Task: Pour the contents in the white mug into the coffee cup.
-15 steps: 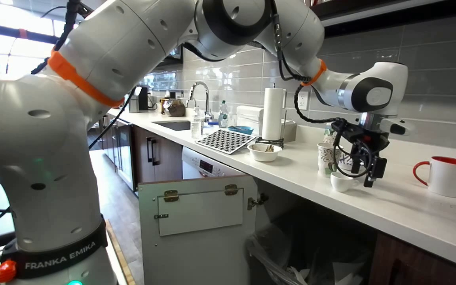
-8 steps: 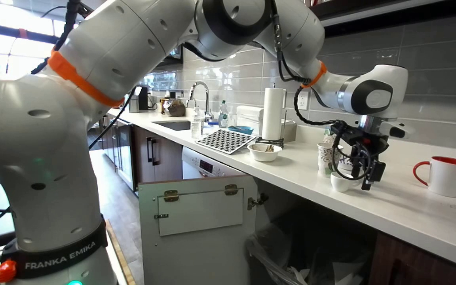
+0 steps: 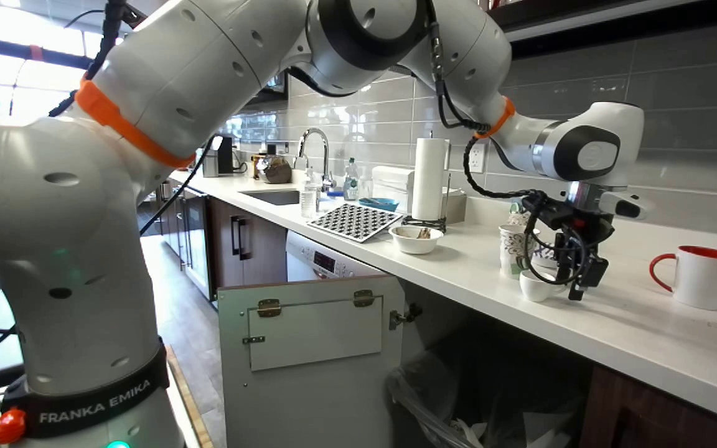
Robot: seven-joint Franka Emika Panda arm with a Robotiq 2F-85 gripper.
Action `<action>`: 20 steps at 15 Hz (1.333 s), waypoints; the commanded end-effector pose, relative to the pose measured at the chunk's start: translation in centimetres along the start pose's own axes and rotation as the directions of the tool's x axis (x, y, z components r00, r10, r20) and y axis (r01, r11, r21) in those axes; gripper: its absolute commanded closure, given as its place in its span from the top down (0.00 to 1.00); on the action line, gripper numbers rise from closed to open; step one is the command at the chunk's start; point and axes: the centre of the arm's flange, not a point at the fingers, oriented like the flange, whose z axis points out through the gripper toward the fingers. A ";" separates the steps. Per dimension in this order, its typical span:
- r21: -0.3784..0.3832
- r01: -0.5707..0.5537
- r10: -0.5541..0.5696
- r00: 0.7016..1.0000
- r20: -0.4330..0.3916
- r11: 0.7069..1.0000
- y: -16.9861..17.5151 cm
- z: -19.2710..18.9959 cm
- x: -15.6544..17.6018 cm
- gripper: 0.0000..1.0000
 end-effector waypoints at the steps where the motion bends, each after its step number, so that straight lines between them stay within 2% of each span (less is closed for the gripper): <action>1: -0.008 -0.002 0.002 1.000 0.002 1.000 0.5 0.2 -0.4 0.56; 7: -0.016 -0.006 0.006 1.000 0.016 1.000 0.2 -0.2 -0.5 0.59; 12: -0.014 -0.006 0.006 1.000 0.016 1.000 -0.2 -0.3 -0.7 0.54; 20: -0.017 0.000 0.000 1.000 0.022 1.000 -0.5 -0.6 -1.2 0.57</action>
